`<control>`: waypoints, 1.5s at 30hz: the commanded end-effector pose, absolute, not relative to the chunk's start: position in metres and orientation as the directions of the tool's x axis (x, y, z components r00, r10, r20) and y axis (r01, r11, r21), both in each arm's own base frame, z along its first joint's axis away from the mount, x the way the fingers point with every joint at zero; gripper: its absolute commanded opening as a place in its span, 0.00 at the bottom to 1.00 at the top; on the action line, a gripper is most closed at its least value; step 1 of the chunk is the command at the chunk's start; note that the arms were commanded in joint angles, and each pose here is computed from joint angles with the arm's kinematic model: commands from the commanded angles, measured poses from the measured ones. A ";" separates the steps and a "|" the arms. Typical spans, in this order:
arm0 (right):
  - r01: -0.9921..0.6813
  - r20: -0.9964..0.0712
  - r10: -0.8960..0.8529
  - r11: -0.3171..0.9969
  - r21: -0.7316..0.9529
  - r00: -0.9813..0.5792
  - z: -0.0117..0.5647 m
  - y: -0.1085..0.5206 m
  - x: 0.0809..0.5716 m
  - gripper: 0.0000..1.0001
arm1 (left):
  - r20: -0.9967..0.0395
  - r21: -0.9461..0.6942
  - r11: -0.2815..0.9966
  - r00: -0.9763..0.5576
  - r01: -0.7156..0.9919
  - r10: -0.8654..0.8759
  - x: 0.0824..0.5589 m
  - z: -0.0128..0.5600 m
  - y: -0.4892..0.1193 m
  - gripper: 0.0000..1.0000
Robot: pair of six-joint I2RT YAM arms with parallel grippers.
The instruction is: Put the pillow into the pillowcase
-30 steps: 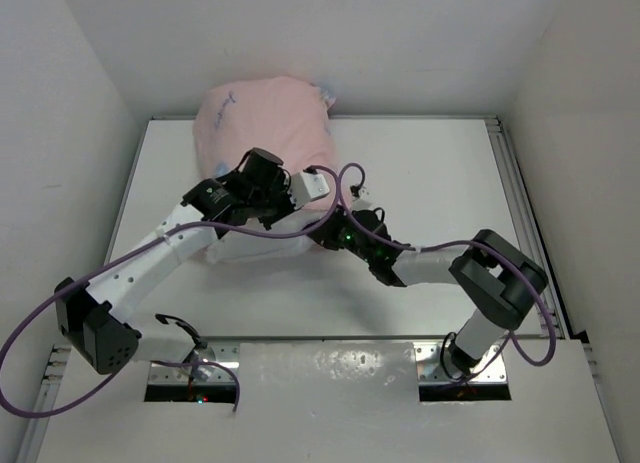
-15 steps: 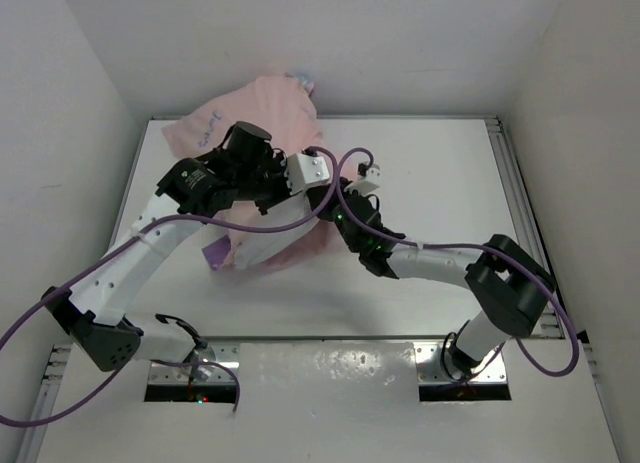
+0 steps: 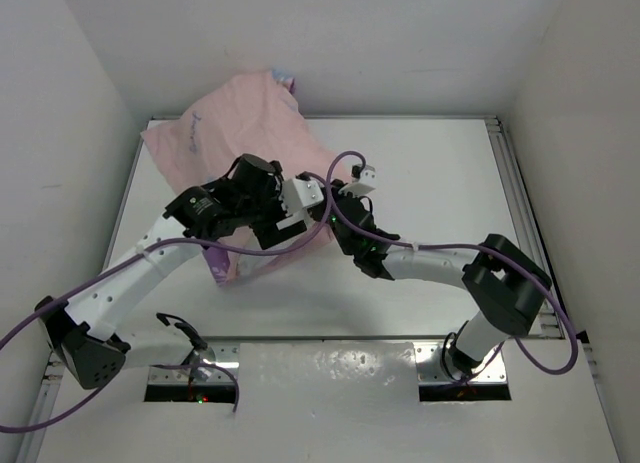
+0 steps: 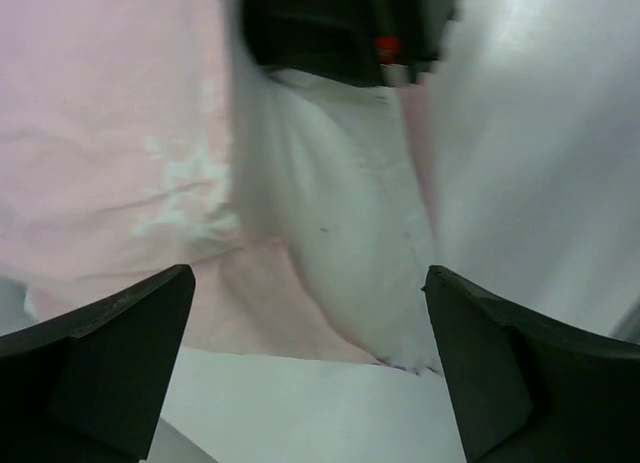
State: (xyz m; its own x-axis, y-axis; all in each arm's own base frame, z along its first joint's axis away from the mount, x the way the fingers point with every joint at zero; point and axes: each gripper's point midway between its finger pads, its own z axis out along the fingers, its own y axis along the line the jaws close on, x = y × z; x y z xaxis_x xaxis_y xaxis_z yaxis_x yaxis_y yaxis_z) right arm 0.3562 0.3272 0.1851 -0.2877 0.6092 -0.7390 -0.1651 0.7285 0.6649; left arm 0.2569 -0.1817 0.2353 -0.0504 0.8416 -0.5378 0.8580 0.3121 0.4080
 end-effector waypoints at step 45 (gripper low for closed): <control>-0.060 -0.734 0.561 0.778 0.626 -0.383 0.150 0.252 0.347 0.79 | -0.770 0.432 0.734 -0.208 0.524 0.603 0.370 0.305 -0.161 0.00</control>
State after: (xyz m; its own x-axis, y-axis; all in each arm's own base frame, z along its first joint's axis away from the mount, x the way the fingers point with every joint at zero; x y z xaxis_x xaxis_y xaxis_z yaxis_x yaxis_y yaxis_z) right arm 0.3296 0.2239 0.1198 -0.4140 0.5520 -0.7238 0.0219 0.8010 0.5983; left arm 0.3504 -0.1596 0.2591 -0.2805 0.6740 -0.6834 0.6095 0.6751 0.4157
